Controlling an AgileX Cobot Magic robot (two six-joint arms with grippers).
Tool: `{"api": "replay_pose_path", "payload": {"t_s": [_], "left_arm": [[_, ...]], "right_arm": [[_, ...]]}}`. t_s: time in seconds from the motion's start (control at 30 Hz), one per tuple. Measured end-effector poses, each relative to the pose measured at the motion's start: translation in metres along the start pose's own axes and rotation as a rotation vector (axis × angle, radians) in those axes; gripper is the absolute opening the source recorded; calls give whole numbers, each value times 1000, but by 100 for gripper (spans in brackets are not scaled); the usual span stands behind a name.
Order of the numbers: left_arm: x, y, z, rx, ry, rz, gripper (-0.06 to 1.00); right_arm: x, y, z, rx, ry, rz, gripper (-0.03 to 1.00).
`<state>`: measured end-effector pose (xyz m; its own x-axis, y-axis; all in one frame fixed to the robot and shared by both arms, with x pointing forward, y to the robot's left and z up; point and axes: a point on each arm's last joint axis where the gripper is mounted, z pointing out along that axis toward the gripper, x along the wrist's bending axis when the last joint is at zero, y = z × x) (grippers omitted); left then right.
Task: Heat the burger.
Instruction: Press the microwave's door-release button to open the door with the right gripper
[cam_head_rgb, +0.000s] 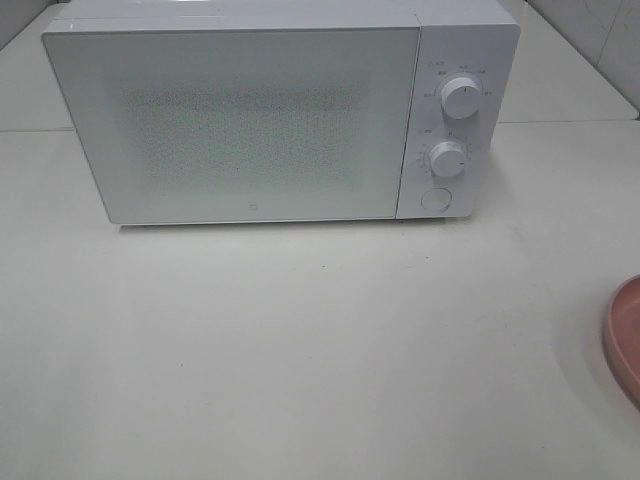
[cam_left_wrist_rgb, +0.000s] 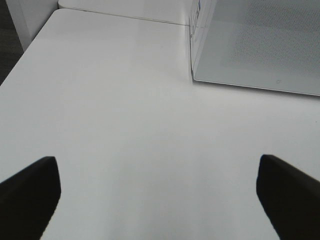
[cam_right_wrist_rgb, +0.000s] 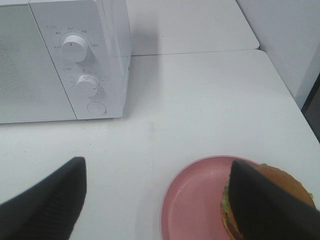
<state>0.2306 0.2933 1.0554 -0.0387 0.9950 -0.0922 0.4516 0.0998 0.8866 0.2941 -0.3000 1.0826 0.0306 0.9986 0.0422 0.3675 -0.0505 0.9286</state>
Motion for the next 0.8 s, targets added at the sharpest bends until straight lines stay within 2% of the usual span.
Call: {"api": "replay_pose_path", "payload": {"t_s": [0.8], "left_arm": [[0, 0, 0, 0, 0, 0, 99]], "right_arm": [[3, 21, 73, 52, 5, -6, 76]]}}
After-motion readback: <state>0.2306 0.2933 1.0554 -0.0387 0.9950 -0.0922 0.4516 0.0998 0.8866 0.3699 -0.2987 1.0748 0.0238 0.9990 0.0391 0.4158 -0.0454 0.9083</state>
